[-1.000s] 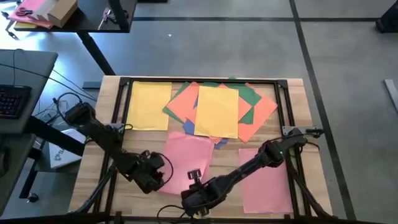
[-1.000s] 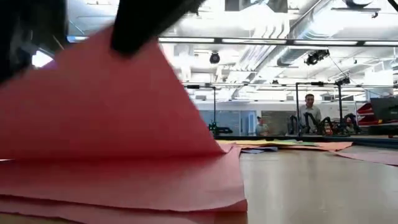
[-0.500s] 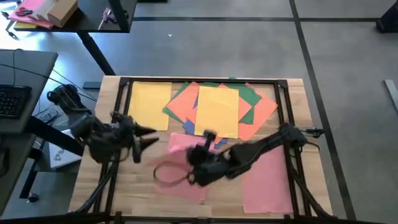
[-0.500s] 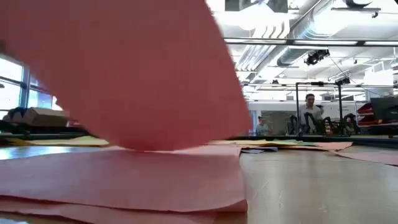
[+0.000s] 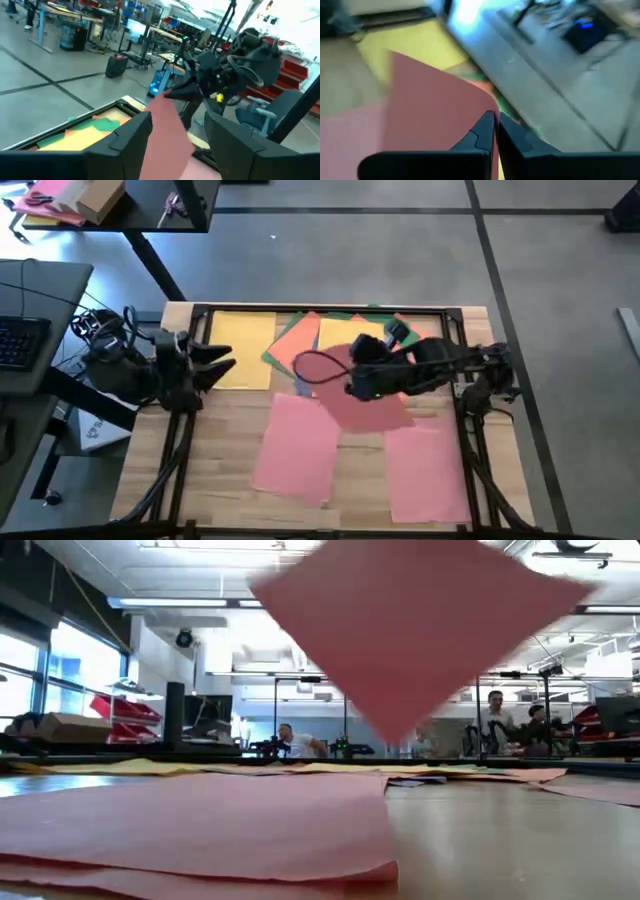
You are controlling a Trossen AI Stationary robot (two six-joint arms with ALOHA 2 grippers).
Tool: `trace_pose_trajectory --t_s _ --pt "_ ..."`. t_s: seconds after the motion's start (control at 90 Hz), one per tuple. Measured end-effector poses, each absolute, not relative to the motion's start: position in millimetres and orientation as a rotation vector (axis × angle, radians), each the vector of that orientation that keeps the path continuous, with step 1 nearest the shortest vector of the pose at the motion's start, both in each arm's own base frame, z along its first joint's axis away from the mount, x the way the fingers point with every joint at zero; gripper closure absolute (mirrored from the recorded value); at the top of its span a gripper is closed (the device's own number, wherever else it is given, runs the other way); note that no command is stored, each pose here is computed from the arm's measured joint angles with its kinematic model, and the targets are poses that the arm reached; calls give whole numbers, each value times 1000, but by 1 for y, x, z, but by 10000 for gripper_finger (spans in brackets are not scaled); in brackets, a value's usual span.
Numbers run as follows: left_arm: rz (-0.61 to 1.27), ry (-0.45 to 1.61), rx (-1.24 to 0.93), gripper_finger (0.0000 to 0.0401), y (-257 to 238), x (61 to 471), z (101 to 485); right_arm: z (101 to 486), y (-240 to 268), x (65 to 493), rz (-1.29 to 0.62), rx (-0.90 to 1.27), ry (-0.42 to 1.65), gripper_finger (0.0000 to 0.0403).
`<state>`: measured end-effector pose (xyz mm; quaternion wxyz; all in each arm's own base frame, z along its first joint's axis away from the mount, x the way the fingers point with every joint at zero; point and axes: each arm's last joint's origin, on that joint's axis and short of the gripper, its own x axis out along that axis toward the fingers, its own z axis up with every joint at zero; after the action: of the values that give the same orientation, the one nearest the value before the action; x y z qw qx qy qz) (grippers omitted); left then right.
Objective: Organize paper
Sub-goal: Stack the pink paper on top of the stacked pink papers
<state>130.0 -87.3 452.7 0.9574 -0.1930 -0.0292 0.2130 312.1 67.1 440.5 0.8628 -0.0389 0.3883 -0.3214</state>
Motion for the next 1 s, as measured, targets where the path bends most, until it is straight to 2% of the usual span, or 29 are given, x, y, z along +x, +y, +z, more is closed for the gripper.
trace_pose_trajectory --t_s 0.156,0.311,0.644,0.789,1.0 --pt "530 -88 -394 222 -81 132 453 427 60 286 -604 -30 934 403" --pt "609 -111 -422 222 -73 140 452 393 46 245 -559 42 1118 403" --pt "723 -103 -437 222 -50 176 443 310 39 147 -423 394 1500 403" --pt "714 -46 -445 222 -36 201 432 282 46 134 -336 462 1641 403" --pt "728 76 -476 222 -7 249 404 236 55 134 -257 372 1788 403"
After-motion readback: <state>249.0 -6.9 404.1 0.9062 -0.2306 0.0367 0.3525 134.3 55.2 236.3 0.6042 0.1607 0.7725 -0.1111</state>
